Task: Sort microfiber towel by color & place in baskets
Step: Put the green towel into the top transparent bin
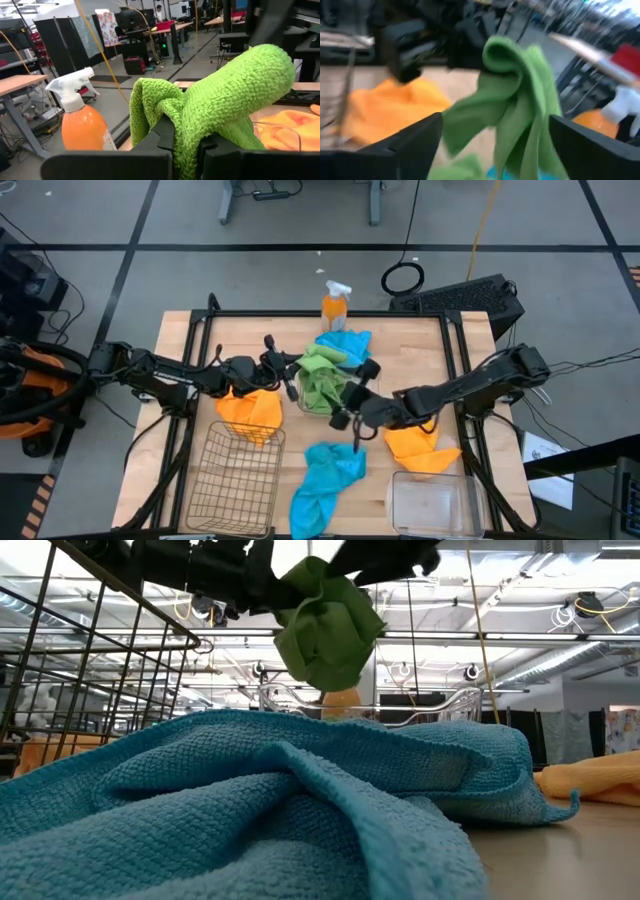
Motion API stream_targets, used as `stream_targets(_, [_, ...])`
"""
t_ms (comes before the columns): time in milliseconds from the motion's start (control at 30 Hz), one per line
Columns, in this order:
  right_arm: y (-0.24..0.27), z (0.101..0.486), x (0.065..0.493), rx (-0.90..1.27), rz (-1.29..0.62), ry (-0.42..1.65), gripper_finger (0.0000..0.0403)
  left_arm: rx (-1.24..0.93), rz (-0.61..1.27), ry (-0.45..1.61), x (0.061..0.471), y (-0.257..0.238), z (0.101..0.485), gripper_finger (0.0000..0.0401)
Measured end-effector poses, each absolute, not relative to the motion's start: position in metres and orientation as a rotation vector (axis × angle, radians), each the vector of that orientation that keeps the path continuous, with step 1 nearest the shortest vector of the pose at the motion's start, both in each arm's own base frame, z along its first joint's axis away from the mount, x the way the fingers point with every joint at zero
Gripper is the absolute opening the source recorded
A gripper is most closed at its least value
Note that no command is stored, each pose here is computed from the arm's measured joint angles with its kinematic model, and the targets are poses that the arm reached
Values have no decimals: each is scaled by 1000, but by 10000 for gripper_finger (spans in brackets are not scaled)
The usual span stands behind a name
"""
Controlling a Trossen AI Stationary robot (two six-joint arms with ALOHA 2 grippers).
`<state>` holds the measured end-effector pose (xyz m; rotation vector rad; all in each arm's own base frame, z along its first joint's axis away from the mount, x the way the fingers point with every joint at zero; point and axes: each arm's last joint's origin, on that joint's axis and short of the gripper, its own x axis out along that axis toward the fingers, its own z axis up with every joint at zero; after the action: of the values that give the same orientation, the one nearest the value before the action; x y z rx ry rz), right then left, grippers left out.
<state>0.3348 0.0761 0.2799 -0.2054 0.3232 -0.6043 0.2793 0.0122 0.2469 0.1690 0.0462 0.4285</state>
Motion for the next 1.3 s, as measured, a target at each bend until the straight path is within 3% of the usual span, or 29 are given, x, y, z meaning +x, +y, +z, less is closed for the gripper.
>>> stream_targets(167, [63, 275, 355, -231, -620, 251, 395, 169, 425, 45, 279, 12, 247, 17])
stream_targets(333, [42, 262, 369, -181, -607, 247, 358, 160, 424, 36, 279, 12, 248, 17])
stream_targets(500, [25, 256, 372, -159, -652, 264, 261, 150, 418, 24, 279, 11, 249, 17])
stream_targets(733, [14, 252, 371, -191, -672, 328, 53, 169, 334, -8, 280, -2, 251, 17])
stream_targets(800, [14, 253, 370, -222, -662, 341, 16, 205, 318, 5, 280, -6, 250, 17])
stream_targets(1133, [26, 272, 355, -362, -618, 379, 5, 222, 230, 134, 280, -12, 239, 24])
stream_targets(1300, [29, 278, 345, -466, -658, 442, 3, 123, 42, 190, 278, -21, 230, 90])
